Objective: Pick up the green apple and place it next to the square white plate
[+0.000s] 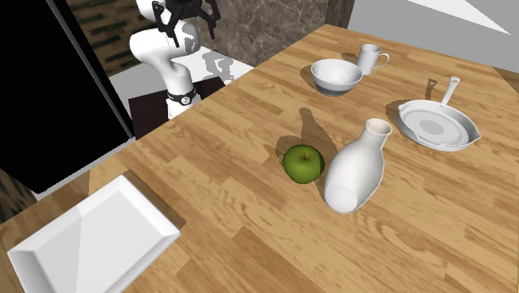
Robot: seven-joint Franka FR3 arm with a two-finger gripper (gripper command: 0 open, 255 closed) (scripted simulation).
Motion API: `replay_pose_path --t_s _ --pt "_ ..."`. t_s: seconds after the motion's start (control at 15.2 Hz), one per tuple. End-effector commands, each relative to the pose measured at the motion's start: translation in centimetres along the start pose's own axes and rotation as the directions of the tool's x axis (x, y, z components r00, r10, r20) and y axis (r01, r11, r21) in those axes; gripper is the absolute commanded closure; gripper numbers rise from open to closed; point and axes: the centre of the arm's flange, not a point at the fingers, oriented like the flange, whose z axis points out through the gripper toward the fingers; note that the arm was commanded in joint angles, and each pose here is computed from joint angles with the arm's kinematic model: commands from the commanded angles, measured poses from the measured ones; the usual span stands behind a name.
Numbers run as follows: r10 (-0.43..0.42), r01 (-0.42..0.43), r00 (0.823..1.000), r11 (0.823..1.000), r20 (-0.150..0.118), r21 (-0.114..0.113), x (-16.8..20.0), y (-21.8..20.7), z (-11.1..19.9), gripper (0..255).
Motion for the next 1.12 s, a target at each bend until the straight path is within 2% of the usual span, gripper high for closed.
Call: replay_pose_path --t_s 0.0,1.06 --pt "0.0 0.0 1.0 1.0 0.0 0.0 0.0 0.0 0.0 0" --pt "-0.063 0.061 0.998 0.996 -0.029 -0.063 17.4 -10.0 6.5 0"
